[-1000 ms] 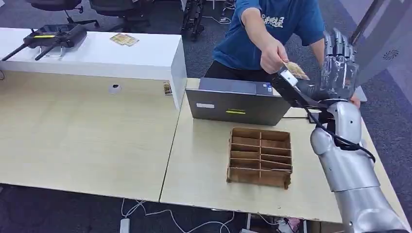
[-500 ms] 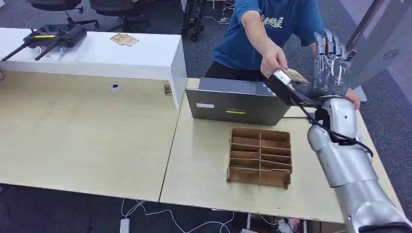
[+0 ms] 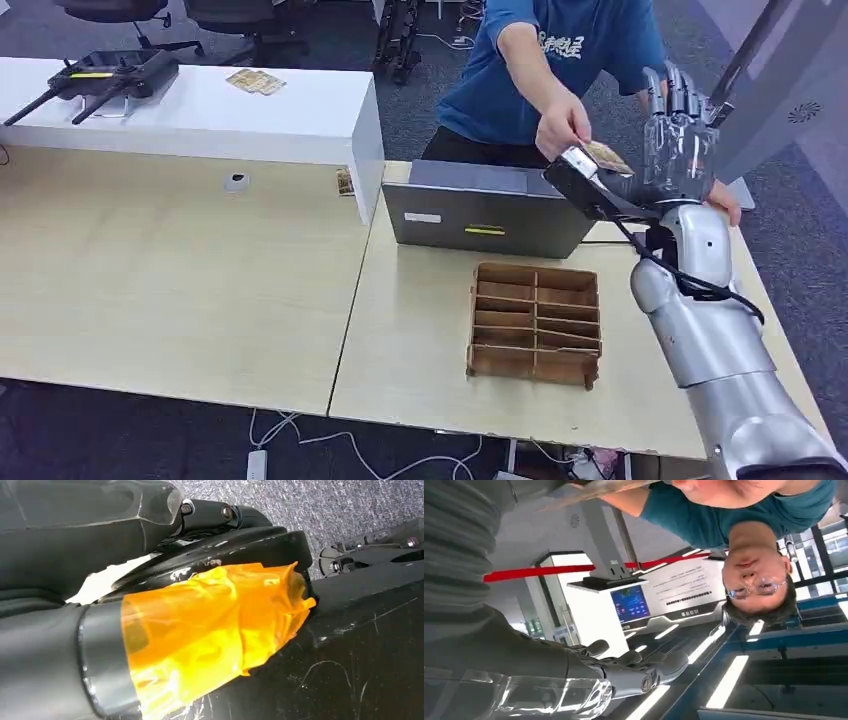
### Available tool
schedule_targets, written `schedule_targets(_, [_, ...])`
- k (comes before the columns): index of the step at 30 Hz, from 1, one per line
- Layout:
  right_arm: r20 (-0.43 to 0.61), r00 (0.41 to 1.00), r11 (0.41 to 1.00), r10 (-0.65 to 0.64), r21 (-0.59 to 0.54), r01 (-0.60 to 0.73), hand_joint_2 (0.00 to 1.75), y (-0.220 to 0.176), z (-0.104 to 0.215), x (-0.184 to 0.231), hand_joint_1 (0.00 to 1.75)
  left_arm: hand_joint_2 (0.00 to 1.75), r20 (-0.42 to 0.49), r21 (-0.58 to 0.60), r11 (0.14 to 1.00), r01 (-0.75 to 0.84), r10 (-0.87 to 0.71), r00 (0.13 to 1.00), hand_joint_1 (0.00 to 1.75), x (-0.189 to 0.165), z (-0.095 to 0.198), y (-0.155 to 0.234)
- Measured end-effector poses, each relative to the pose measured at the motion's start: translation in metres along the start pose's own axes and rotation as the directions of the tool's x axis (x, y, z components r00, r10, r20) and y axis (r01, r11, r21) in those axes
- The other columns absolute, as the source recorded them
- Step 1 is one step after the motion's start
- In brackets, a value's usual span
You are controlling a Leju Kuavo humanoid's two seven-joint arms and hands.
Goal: Pass the card to the sensor for recognition and then transmit it.
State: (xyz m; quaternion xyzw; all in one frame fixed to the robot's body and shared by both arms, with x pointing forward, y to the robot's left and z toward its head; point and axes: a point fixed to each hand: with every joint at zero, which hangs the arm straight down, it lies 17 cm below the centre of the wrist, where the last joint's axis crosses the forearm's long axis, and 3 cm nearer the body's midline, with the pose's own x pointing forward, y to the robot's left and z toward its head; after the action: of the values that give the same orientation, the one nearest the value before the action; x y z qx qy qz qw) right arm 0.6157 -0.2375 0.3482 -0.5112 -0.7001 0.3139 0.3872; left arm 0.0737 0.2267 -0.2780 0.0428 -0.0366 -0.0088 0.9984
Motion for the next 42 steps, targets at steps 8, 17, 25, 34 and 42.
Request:
schedule_targets(8, [0.003, 1.0, 1.0, -0.029, -0.004, 0.03, 1.75, 0.004, 0.006, 0.0, 1.75, 0.0, -0.001, -0.001, 1.0, -0.005, 0.005, 1.0, 0.0, 0.0, 0.0, 0.0])
schedule_targets(17, [0.014, 0.999, 0.999, -0.037, -0.013, 0.038, 1.75, 0.006, 0.01, 0.001, 1.75, 0.0, -0.001, -0.001, 1.0, -0.008, 0.008, 1.0, 0.0, 0.0, 0.0, 0.0])
schedule_targets(25, [0.014, 0.999, 0.999, -0.04, -0.015, 0.04, 1.75, 0.006, 0.01, 0.001, 1.75, 0.0, 0.0, -0.001, 1.0, -0.007, 0.007, 1.0, 0.0, 0.0, 0.0, 0.0])
schedule_targets(34, [0.014, 0.999, 0.999, -0.039, -0.011, 0.039, 1.75, 0.007, 0.011, 0.001, 1.75, 0.0, 0.0, -0.001, 1.0, -0.006, 0.006, 1.0, 0.0, 0.0, 0.0, 0.0])
schedule_targets(42, [-0.084, 0.926, 0.926, -0.368, 0.062, 0.373, 1.75, 0.024, 0.014, 0.001, 1.75, 0.0, -0.004, 0.001, 1.0, -0.026, 0.026, 1.0, 0.0, 0.0, 0.0, 0.0])
